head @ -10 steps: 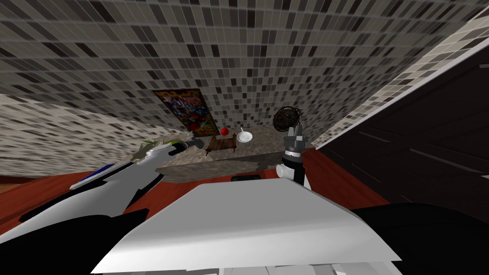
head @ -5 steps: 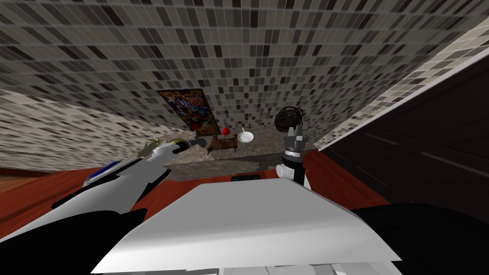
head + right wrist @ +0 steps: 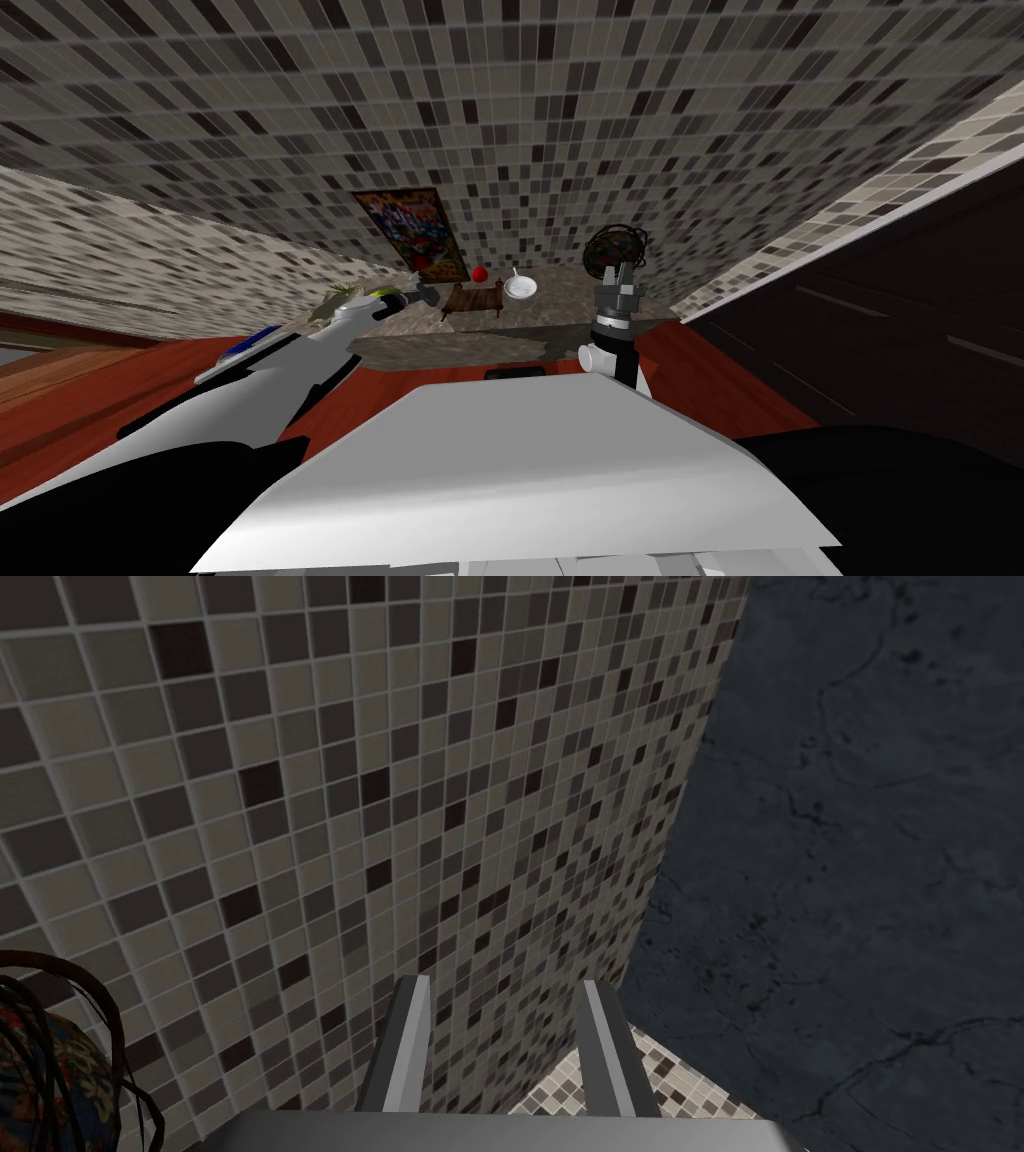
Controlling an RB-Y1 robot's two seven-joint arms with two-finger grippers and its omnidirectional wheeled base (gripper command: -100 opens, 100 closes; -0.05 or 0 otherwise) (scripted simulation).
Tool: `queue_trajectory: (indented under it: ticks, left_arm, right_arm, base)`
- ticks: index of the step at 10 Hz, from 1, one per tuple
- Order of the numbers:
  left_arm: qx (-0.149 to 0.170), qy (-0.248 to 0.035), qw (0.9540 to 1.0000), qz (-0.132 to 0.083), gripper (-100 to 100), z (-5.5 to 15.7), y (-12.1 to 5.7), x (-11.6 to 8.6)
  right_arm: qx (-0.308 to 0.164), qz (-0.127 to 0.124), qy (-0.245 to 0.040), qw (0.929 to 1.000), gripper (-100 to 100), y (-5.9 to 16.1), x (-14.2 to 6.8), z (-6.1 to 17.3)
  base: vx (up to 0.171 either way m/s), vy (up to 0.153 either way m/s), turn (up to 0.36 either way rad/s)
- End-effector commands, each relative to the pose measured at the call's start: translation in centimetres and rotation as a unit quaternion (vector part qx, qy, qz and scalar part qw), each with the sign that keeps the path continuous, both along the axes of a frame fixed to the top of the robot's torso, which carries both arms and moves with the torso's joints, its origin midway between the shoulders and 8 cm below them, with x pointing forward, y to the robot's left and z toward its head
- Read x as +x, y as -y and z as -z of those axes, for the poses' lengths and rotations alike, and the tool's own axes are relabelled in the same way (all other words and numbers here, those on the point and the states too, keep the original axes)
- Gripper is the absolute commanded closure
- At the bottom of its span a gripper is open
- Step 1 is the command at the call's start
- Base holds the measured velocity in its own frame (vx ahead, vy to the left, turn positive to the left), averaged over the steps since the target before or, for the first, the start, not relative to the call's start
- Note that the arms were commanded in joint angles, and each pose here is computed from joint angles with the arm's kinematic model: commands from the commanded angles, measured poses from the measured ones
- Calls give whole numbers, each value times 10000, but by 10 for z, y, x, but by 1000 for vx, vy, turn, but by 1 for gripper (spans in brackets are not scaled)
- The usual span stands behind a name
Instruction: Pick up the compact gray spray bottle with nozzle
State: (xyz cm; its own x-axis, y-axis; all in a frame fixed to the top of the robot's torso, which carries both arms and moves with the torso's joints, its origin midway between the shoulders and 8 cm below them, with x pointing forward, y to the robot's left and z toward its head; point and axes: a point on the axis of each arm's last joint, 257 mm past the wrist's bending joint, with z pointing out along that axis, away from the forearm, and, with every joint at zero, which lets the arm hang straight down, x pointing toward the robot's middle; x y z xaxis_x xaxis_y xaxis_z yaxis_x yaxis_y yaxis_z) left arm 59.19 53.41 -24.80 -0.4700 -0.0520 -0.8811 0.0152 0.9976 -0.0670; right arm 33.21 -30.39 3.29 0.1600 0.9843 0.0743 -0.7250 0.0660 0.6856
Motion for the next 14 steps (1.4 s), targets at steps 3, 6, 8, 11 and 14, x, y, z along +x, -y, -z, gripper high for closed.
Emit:
queue_trajectory:
  ticks: [3,6,8,11,14]
  left_arm:
    - [-85,-1,9999,141,100,-2,26,13]
    - [-6,-29,9996,278,100,-1,42,20]
    - [-73,30,9993,361,100,-6,60,29]
    - [-51,56,9989,455,100,-9,76,36]
    - [19,107,9983,566,100,-14,92,44]
  right_arm:
    - [0,0,0,10000,0,0,0,0]
    - [0,1,0,10000,0,0,0,0]
    - [0,0,0,10000,0,0,0,0]
    - [0,0,0,10000,0,0,0,0]
    - [0,0,0,10000,0,0,0,0]
  base:
    - [2,10,51]
    - [6,17,119]
    - [1,13,65]
    - [4,12,66]
    - [4,12,81]
